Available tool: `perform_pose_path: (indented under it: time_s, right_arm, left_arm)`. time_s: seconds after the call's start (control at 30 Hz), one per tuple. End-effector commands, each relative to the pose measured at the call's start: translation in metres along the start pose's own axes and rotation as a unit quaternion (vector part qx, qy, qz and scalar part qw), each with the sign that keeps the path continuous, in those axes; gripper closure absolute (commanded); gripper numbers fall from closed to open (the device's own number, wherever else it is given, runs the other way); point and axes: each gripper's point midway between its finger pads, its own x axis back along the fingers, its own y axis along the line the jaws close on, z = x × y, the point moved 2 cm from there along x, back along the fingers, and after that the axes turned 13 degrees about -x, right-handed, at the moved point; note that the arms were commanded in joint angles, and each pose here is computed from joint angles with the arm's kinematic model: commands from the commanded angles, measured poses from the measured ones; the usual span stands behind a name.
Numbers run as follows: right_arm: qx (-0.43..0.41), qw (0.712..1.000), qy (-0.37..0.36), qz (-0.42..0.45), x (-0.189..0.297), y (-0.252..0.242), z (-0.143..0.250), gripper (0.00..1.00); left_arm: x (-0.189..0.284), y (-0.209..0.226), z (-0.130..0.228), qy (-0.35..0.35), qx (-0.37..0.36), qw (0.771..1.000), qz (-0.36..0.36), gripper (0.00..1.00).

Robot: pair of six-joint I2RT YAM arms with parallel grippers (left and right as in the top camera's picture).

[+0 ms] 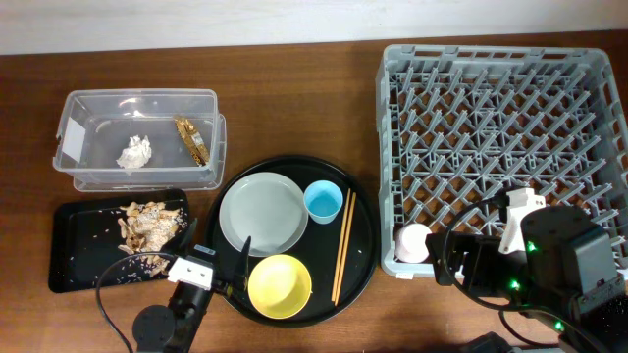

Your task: Sort waste into correct bins and load items into the dishwasher rack

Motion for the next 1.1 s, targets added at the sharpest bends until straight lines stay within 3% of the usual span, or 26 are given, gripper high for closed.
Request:
perform_pose_path:
  time_s: [0.0,0.13,0.2,0.3,0.4,0.47,0.57,0.7,0.73,0.87,0.97,1.07]
  right_arm:
    - [-0.002,1.0,-0.005,0.0,0.001,0.0,-0.002,0.01]
    - [0.001,0.998,-0.024,-0.056,0.003,0.023,-0.013,0.0]
    - [0.037,0.985,0.054,-0.16,-0.005,0.066,0.002,0.13]
    - [0.081,0.983,0.144,-0.077,-0.062,0.069,0.031,0.0]
    - [0.094,0.979,0.166,0.069,-0.14,0.064,0.043,0.02]
    - [0.068,0.977,0.167,0.11,-0.182,0.064,0.043,0.03]
    - [0.047,0.971,0.2,0.12,-0.236,0.063,0.045,0.17]
    - [0.042,0.962,0.228,0.145,-0.291,0.049,0.055,0.46]
    - [0.03,0.96,0.225,0.166,-0.299,0.04,0.054,0.5]
    - [0.004,0.954,0.235,0.188,-0.295,0.023,0.045,0.96]
    - [0.033,0.968,0.2,0.15,-0.256,0.034,0.017,0.96]
    - [0.066,0.986,0.083,0.126,-0.184,0.041,-0.026,0.96]
  left_arm:
    - [0.0,-0.002,0.001,-0.002,-0.008,1.0,0.004,0.01]
    - [0.0,-0.002,0.001,-0.002,-0.008,1.0,0.004,0.01]
    - [0.0,-0.002,0.001,-0.002,-0.008,1.0,0.004,0.01]
    - [0.0,-0.002,0.001,-0.002,-0.008,1.0,0.004,0.01]
    - [0.0,-0.001,0.001,-0.002,-0.008,1.0,0.004,0.01]
    - [0.0,-0.002,0.001,-0.002,-0.008,1.0,0.004,0.01]
    - [0.0,-0.002,0.001,-0.002,-0.008,1.0,0.004,0.01]
    - [0.0,-0.002,0.001,-0.002,-0.008,1.0,0.004,0.01]
    - [0.0,-0.002,0.001,-0.002,-0.008,1.0,0.004,0.01]
    - [0.0,-0.002,0.001,-0.002,-0.008,1.0,0.004,0.01]
    - [0.0,-0.001,0.001,-0.002,-0.008,1.0,0.004,0.01]
    - [0.0,-0.002,0.001,-0.002,-0.008,1.0,0.004,0.01]
